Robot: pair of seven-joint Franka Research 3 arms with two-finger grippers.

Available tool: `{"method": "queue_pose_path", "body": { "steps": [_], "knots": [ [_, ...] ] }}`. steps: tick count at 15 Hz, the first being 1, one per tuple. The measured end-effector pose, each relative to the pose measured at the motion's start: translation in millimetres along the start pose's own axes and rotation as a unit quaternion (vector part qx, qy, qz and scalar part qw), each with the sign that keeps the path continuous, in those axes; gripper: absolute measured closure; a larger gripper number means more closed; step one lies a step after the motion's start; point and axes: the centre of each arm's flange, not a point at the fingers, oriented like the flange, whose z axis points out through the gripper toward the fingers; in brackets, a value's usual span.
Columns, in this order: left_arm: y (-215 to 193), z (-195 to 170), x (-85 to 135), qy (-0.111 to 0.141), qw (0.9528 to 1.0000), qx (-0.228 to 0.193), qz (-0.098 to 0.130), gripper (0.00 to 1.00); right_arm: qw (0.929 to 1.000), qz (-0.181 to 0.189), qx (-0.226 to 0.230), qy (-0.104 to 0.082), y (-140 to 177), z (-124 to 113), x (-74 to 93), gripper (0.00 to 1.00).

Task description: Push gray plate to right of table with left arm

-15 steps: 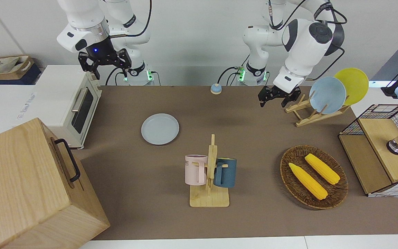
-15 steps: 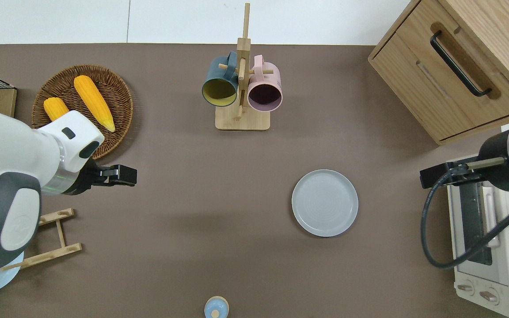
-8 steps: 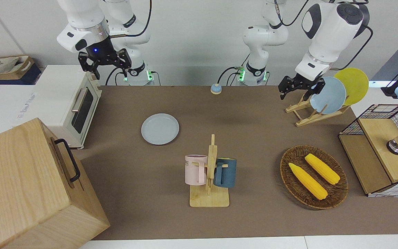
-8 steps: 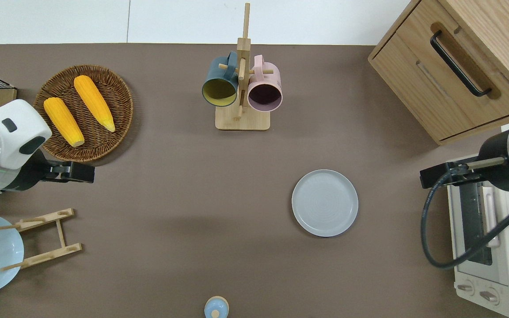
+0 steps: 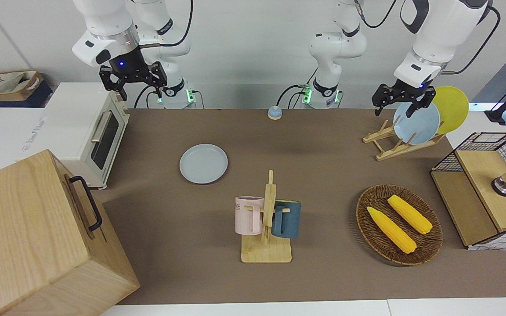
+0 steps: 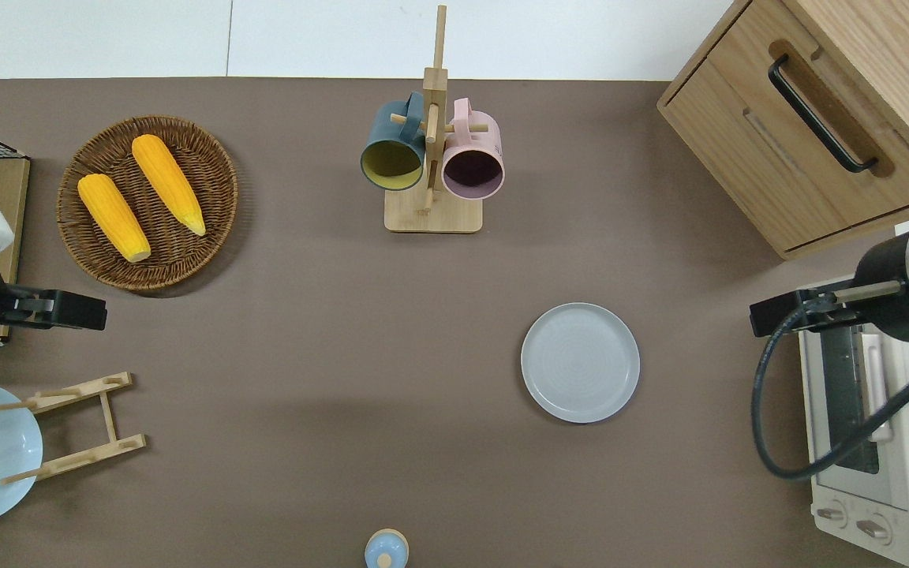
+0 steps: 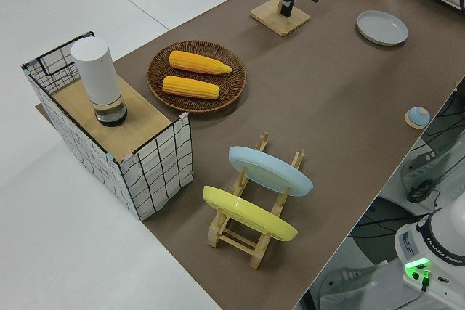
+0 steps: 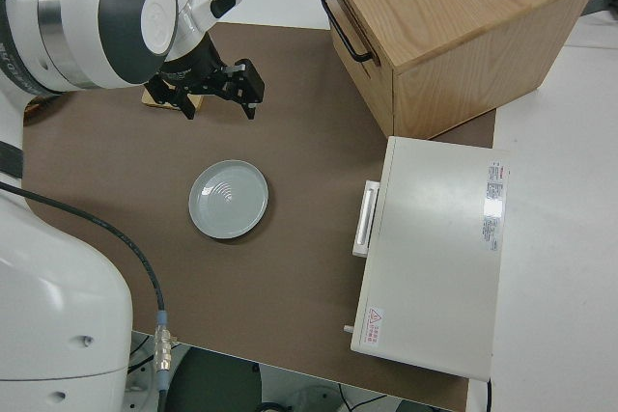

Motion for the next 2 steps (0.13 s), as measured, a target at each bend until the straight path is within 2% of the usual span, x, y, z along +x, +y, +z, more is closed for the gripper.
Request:
{"method": "queue_pose_path", "body": {
  "steps": [2],
  "knots": [
    [-3.6,-0.9,-0.6,0.0,1.0,0.0,-0.003,0.0,1.0,0.0,0.0,0.0,0.0,0.0,0.0,0.01]
  ]
}}
